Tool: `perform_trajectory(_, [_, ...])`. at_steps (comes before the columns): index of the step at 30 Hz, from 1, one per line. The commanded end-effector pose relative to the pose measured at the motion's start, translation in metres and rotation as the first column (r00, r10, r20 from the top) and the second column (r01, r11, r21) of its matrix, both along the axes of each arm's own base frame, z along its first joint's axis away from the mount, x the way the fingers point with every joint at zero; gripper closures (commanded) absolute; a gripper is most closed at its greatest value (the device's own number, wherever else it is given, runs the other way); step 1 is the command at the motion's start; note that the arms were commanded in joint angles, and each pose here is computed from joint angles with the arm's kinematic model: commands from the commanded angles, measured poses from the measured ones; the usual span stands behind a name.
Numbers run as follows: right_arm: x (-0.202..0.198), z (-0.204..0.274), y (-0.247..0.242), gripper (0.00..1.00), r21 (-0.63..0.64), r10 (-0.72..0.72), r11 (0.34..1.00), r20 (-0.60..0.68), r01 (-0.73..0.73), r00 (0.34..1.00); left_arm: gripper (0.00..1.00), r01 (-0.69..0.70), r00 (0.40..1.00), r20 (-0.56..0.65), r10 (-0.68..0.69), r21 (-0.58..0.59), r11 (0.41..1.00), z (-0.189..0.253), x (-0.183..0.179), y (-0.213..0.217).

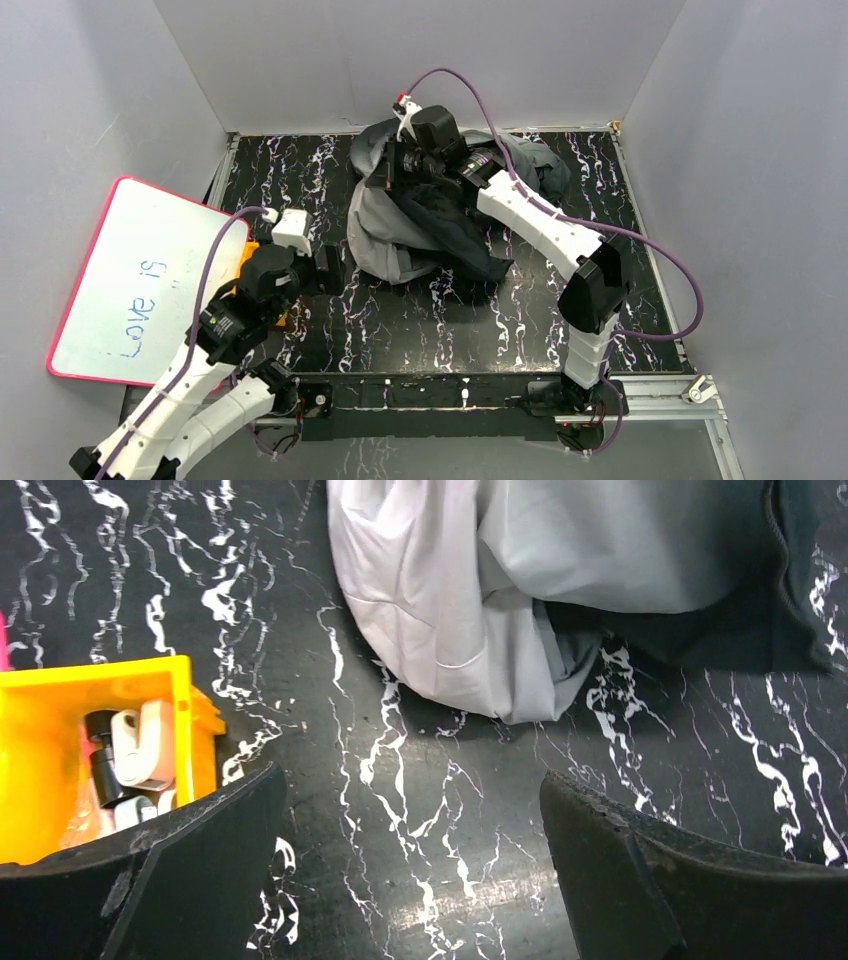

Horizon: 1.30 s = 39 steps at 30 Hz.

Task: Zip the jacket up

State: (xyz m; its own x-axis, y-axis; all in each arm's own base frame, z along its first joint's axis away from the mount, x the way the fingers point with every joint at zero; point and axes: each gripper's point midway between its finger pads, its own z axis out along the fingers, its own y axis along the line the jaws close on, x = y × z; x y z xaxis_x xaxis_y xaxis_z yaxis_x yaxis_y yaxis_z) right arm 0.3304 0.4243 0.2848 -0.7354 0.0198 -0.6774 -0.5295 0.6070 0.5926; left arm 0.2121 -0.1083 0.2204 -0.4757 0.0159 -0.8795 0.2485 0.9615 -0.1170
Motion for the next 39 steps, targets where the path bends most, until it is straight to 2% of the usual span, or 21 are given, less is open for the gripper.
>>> perform_trajectory(1, [-0.010,0.080,0.027,1.00,0.211,0.055,0.975,0.053,-0.065,0.997,0.02,-0.114,0.991,0.074,0.114,-0.012,0.993,0.017,-0.001,0.025])
perform_trajectory(6, [0.004,0.134,0.033,1.00,0.326,-0.016,0.945,0.100,-0.017,0.995,0.02,-0.141,0.984,0.106,0.144,-0.032,0.990,0.025,-0.004,0.032])
perform_trajectory(11, [0.044,0.161,0.030,1.00,0.403,-0.164,0.909,0.117,0.104,0.980,0.02,-0.139,0.984,0.104,0.142,-0.032,0.990,0.025,-0.004,0.032])
perform_trajectory(13, [0.068,0.150,0.027,1.00,0.403,-0.215,0.900,0.078,0.167,0.973,0.02,-0.137,0.985,0.098,0.139,-0.026,0.990,0.023,-0.004,0.031])
perform_trajectory(18, [0.131,0.078,0.001,1.00,0.379,-0.303,0.868,-0.106,0.320,0.947,0.02,-0.124,0.988,0.086,0.126,-0.023,0.992,0.021,-0.003,0.028])
perform_trajectory(23, [0.163,-0.002,-0.026,0.99,0.282,-0.370,0.862,-0.215,0.420,0.904,0.02,-0.112,0.992,0.063,0.112,-0.009,0.994,0.015,-0.002,0.024])
perform_trajectory(26, [0.170,-0.036,-0.044,0.86,0.235,-0.401,0.860,-0.235,0.452,0.886,0.02,-0.098,0.994,0.041,0.098,0.003,0.995,0.010,0.000,0.019])
perform_trajectory(27, [0.171,-0.041,-0.050,0.79,0.229,-0.410,0.858,-0.231,0.459,0.882,0.02,-0.094,0.995,0.031,0.094,0.006,0.996,0.007,0.001,0.018])
perform_trajectory(31, [0.173,-0.040,-0.074,0.50,0.212,-0.433,0.857,-0.198,0.470,0.879,0.02,-0.064,0.998,-0.006,0.064,0.005,0.998,0.000,0.002,0.008])
perform_trajectory(33, [0.167,-0.030,-0.084,0.39,0.205,-0.430,0.865,-0.167,0.457,0.888,0.02,-0.051,0.998,-0.028,0.051,0.009,0.999,-0.003,0.002,0.005])
perform_trajectory(36, [0.153,-0.017,-0.101,0.30,0.174,-0.448,0.872,-0.096,0.458,0.889,0.02,-0.041,0.998,-0.051,0.040,-0.027,0.999,-0.001,0.004,-0.004])
perform_trajectory(39, [0.135,-0.011,-0.122,0.26,0.142,-0.461,0.876,-0.035,0.461,0.887,0.02,-0.002,0.998,-0.069,-0.003,-0.077,0.997,0.002,0.005,-0.020])
